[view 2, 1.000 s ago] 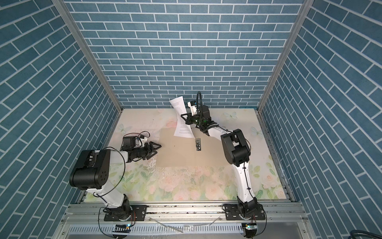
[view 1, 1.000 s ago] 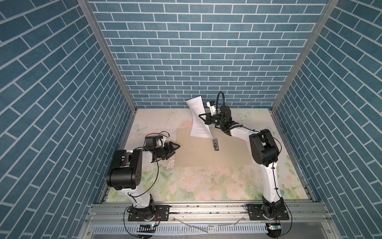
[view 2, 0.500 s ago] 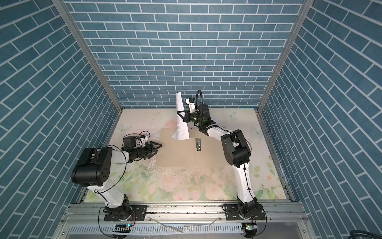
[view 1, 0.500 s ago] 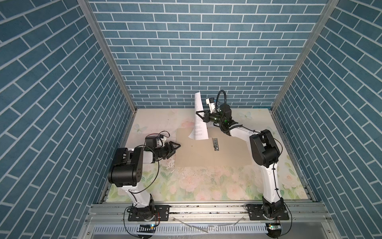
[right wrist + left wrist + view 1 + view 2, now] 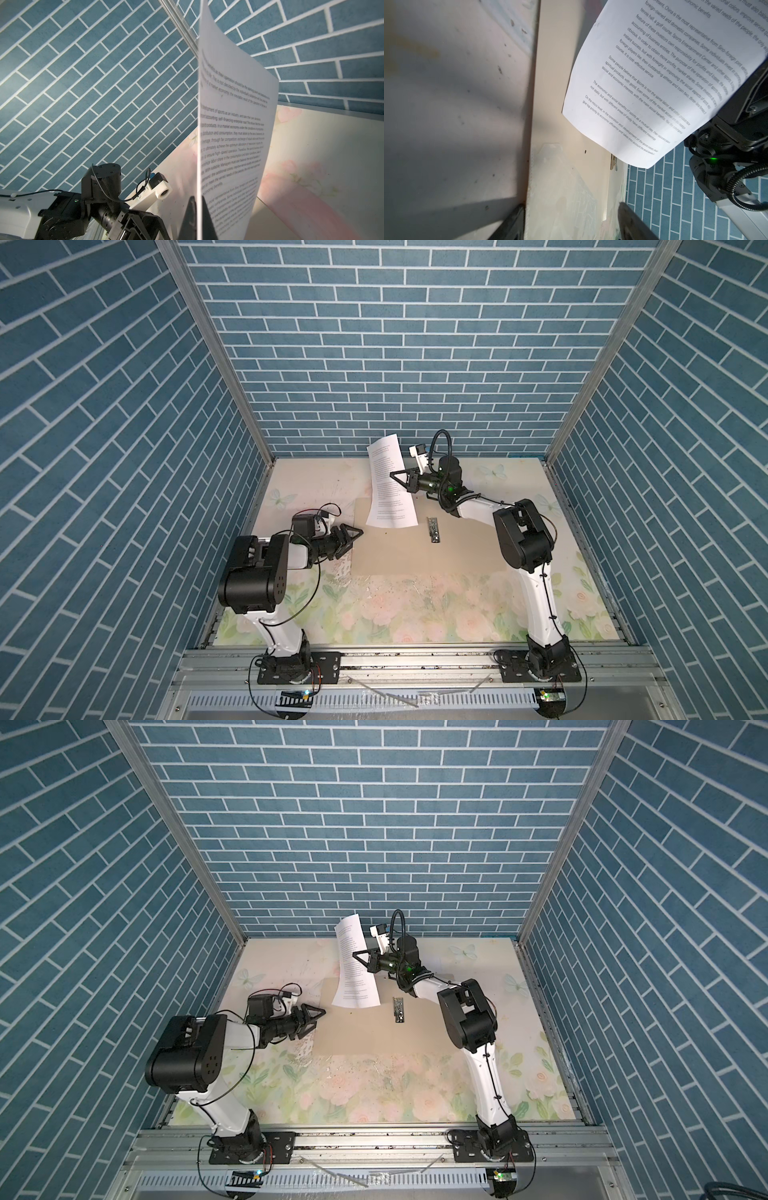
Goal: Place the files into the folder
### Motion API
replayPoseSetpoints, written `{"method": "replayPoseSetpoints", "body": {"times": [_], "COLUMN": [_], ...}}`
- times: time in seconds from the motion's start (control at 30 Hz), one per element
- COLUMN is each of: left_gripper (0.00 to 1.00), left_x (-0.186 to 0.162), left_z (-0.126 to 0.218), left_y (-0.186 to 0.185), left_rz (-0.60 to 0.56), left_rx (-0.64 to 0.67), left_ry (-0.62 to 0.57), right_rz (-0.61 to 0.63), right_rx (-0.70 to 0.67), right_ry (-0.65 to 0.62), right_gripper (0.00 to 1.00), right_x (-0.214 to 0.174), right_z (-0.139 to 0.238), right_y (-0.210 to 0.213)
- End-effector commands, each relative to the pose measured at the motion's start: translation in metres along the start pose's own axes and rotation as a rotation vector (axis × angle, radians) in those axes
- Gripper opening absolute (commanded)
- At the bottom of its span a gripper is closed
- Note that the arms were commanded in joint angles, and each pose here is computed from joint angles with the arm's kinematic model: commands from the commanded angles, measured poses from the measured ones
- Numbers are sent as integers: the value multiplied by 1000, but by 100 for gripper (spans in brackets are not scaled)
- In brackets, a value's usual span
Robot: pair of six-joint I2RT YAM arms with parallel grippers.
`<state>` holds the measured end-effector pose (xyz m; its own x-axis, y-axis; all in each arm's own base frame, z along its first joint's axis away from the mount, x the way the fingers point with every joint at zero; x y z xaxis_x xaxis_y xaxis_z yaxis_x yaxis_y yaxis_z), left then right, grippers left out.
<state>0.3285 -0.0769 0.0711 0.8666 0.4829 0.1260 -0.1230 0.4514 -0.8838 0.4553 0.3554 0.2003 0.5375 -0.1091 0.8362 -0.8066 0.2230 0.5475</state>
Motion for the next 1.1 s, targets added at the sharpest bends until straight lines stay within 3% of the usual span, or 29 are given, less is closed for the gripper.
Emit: {"method": "replayPoseSetpoints", "body": {"times": [0.0, 0.53, 1.07], "left_gripper": [71, 69, 66], "left_x": [-15, -16, -13], "left_z": [-4, -6, -6], "left_y": [27, 26, 22], "left_rz": [99, 119, 125], "left_rx": [80, 36, 5], "left_ry": [34, 24, 10], "right_rz": [26, 85, 126], "right_rx": [8, 251, 269], "right_ry": [-12, -2, 16], "right_gripper": [0, 0, 0], "right_x": [4, 1, -2], "right_z": [6, -4, -7], "right_y": [5, 18, 37]}}
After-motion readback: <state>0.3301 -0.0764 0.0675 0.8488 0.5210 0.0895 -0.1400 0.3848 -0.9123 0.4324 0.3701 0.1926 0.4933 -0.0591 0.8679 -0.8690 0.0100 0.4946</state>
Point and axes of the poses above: each gripper's point midway between its finger pads, its own z axis back along the fingers, its own y axis along the line the jaws close on, x = y × z, the point moved 6 cm from there along z, back along the fingers, and after that the axes turned 2 degrees about z, right-handed, at the moved point
